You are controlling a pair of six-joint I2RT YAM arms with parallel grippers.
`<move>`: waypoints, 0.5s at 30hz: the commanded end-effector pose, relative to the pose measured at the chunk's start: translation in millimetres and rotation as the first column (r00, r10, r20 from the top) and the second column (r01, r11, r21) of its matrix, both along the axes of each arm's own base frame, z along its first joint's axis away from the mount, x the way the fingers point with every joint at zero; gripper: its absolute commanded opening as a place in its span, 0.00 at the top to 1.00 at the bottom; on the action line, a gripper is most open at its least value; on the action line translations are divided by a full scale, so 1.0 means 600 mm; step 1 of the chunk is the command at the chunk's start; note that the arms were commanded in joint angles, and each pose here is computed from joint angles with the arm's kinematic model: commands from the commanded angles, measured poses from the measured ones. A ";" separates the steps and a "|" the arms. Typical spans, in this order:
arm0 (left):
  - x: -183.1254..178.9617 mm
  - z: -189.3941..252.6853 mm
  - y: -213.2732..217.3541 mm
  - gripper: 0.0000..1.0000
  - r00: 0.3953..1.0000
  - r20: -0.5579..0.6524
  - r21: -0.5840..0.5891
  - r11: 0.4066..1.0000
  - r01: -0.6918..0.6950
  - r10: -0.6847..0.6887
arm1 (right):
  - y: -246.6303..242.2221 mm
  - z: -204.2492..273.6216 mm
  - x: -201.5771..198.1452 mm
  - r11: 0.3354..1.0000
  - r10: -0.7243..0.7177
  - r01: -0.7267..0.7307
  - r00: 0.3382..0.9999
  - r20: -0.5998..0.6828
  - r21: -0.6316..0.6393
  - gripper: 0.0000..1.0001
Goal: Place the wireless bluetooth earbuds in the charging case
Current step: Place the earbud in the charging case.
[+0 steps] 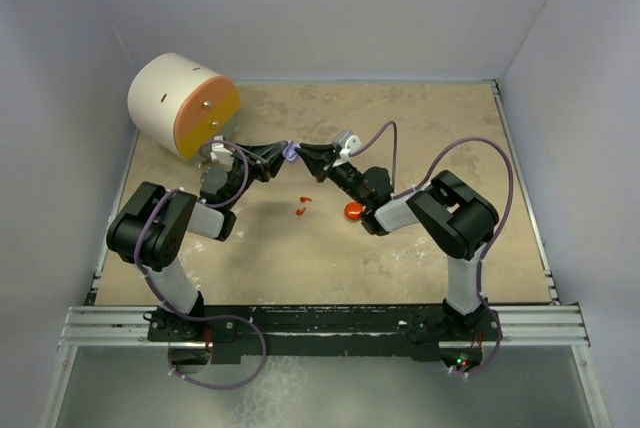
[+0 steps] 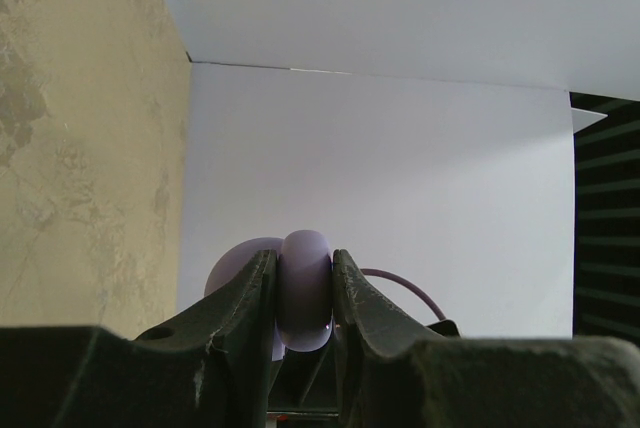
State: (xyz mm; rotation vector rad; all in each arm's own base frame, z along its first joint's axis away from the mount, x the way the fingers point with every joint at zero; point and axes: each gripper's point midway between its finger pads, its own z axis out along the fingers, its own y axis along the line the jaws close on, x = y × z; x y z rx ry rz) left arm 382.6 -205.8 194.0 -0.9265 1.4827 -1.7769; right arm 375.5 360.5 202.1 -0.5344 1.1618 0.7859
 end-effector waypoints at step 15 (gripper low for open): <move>-0.002 0.074 -0.003 1.00 0.990 0.142 -0.057 0.998 0.008 0.001 | -0.124 0.296 -0.125 0.870 -0.177 -0.128 0.820 0.545 0.476 0.80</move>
